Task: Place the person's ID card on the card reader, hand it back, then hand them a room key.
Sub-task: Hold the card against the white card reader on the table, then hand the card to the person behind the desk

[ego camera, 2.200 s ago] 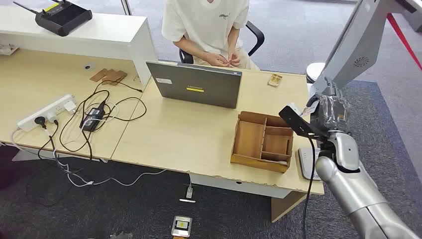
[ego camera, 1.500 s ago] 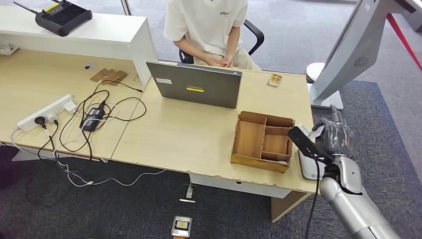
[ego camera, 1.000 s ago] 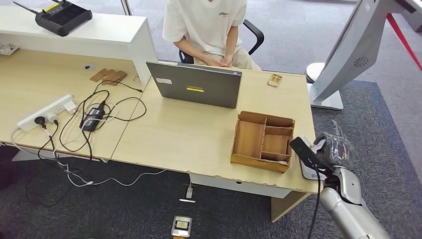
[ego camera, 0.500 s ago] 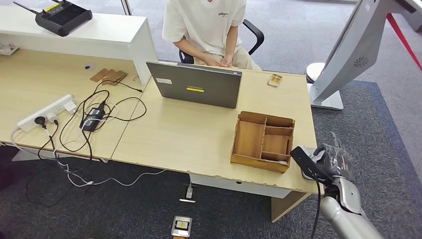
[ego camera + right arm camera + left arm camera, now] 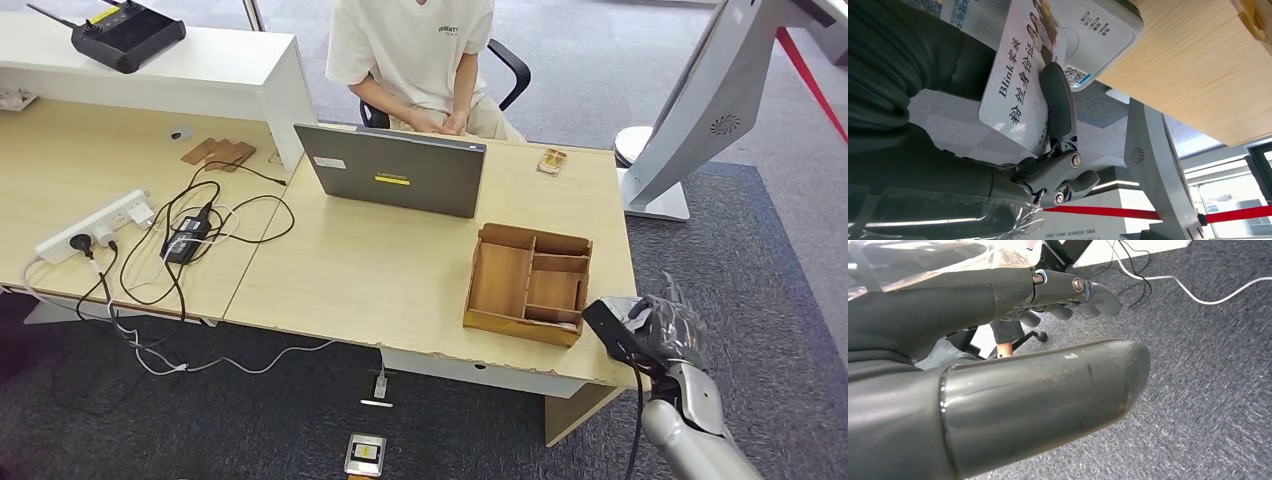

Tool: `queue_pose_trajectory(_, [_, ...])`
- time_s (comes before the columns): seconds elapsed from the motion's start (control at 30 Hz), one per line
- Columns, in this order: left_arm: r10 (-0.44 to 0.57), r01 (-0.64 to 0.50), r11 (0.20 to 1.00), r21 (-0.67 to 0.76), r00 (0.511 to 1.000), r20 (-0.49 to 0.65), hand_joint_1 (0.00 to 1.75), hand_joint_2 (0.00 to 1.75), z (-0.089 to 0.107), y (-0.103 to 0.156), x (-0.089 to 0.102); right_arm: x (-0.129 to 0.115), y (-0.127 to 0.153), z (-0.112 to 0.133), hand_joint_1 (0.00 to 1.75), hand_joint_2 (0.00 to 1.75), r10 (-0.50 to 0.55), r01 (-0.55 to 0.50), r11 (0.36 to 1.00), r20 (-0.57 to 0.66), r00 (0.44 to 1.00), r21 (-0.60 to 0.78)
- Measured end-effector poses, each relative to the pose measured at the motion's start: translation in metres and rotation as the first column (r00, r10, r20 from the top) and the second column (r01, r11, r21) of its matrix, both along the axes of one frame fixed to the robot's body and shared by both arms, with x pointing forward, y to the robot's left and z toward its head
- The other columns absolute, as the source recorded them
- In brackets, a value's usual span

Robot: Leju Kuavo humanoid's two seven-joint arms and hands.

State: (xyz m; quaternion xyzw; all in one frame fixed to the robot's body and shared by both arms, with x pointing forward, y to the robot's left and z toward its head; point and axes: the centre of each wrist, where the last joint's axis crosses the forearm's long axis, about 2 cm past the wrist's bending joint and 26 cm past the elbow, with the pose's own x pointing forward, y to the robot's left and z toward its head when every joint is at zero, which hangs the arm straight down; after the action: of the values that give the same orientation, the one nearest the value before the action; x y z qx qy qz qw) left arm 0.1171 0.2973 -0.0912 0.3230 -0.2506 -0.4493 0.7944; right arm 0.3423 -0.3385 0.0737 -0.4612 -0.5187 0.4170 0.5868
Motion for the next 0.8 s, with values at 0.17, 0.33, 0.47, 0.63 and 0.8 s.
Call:
queue_pose_trajectory(0.17, [0.0,0.0,1.0,0.0,1.0,0.0,0.0,0.0,0.0,0.0,0.001,0.0,0.0,-0.001,1.75,1.75,-0.002,0.002,1.0,0.001,1.0,0.003])
queue_pose_trajectory(0.33, [0.0,0.0,1.0,-0.001,1.0,0.0,0.0,0.0,0.0,0.0,0.001,0.0,0.002,-0.001,1.75,1.75,0.005,-0.005,1.0,0.005,1.0,0.007])
queue_pose_trajectory(0.47, [-0.001,0.001,1.0,-0.003,1.0,0.001,0.0,0.0,0.0,0.0,0.001,0.001,0.004,-0.001,1.75,1.75,0.017,-0.017,1.0,0.014,1.0,0.006])
queue_pose_trajectory(0.63, [-0.003,0.003,1.0,-0.004,1.0,0.002,0.0,0.0,0.0,0.0,0.001,0.006,0.007,0.005,1.75,1.75,0.029,-0.029,1.0,0.037,0.999,-0.005])
queue_pose_trajectory(0.8, [-0.007,0.007,1.0,-0.005,1.0,0.002,0.0,0.0,0.001,0.0,0.002,0.019,0.01,0.024,1.73,1.75,0.042,-0.04,0.999,0.092,0.995,-0.022])
